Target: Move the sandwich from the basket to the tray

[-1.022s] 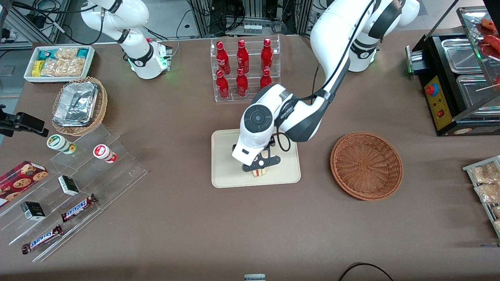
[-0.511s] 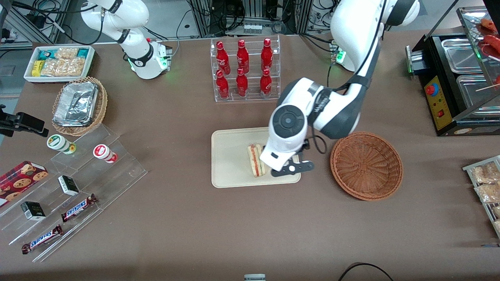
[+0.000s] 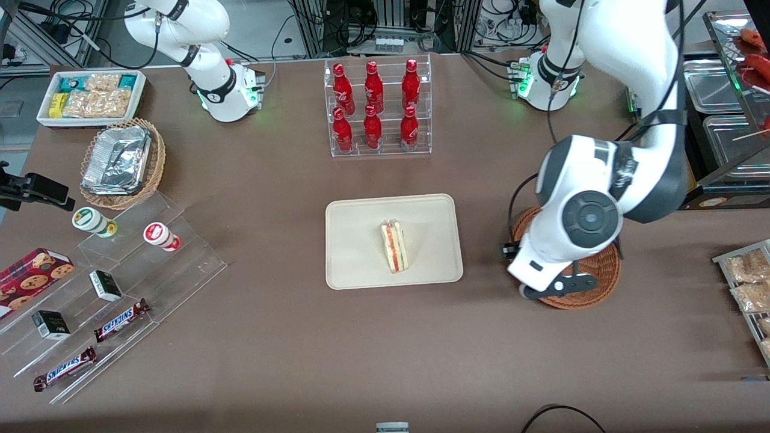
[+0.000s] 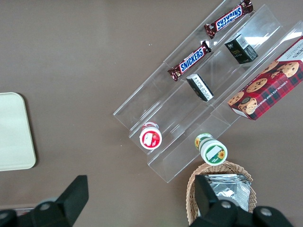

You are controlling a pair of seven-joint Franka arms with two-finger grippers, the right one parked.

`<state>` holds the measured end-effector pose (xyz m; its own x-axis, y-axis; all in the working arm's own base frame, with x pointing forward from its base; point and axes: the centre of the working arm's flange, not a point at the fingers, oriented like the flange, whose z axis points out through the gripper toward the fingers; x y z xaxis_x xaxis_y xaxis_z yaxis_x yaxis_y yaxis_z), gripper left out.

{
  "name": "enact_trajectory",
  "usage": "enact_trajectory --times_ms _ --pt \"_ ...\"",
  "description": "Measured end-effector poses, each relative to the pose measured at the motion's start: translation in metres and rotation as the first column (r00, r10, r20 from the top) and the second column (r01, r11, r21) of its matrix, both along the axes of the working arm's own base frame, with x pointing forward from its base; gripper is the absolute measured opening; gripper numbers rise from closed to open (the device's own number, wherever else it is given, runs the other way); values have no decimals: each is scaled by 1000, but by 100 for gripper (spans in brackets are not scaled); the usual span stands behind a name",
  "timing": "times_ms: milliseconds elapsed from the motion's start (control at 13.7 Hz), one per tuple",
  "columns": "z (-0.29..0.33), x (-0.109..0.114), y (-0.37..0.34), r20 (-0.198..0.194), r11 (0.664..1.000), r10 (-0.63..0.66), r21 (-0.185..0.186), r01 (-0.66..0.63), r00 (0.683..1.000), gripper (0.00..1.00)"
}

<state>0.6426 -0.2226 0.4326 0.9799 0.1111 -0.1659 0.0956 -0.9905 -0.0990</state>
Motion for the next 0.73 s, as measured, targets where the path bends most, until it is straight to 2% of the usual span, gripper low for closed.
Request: enact_trajectory --times_ms 365,730 --pt "30 -12 72 -8 997 -53 -50 53 999 100" --pt "93 -48 147 -26 986 -99 -134 95 995 100"
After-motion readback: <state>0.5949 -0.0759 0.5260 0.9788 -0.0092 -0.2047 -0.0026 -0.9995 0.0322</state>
